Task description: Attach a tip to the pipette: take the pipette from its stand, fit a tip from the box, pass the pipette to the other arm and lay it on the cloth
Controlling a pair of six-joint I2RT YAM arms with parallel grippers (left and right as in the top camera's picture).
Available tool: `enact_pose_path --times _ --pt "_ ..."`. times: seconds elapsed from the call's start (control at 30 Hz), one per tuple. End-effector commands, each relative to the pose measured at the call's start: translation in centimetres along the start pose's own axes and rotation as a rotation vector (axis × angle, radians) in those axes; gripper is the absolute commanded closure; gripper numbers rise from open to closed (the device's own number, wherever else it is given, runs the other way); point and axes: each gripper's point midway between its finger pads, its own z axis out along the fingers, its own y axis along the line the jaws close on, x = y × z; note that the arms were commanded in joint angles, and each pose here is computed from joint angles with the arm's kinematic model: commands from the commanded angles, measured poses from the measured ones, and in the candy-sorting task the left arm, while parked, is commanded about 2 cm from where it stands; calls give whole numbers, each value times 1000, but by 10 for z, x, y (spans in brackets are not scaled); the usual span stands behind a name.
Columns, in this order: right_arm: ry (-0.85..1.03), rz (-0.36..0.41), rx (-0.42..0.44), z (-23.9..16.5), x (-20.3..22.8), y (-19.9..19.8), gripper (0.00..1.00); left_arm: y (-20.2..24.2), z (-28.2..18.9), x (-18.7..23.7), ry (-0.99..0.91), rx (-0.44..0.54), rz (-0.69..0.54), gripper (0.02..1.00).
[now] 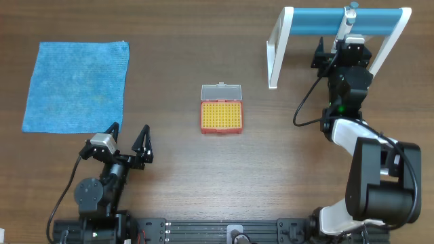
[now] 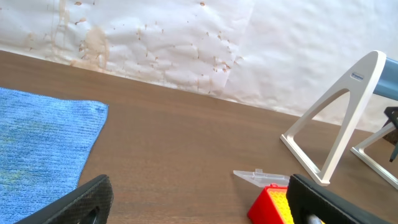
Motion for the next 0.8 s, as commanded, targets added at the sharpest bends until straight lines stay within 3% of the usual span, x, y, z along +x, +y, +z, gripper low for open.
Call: enact_pose_path --times 0.03,0.33,0.37,0.4,0.43,0.8 --pt "-22 21 -2 8 -8 -1 77 2 0 1 1 -10 -9 115" --pt "-15 11 -3 8 -6 -1 132 2 0 1 1 -10 -9 115" --pt "-15 11 -3 8 -6 -1 240 2 0 1 1 -10 -9 115" --pt "-15 11 -3 8 -6 -1 634 2 0 1 1 -10 -9 115" --pt "-15 11 -3 8 -6 -1 904 2 0 1 1 -10 -9 115" --pt "-21 11 -5 8 -8 -1 923 2 0 1 1 -10 -9 115"
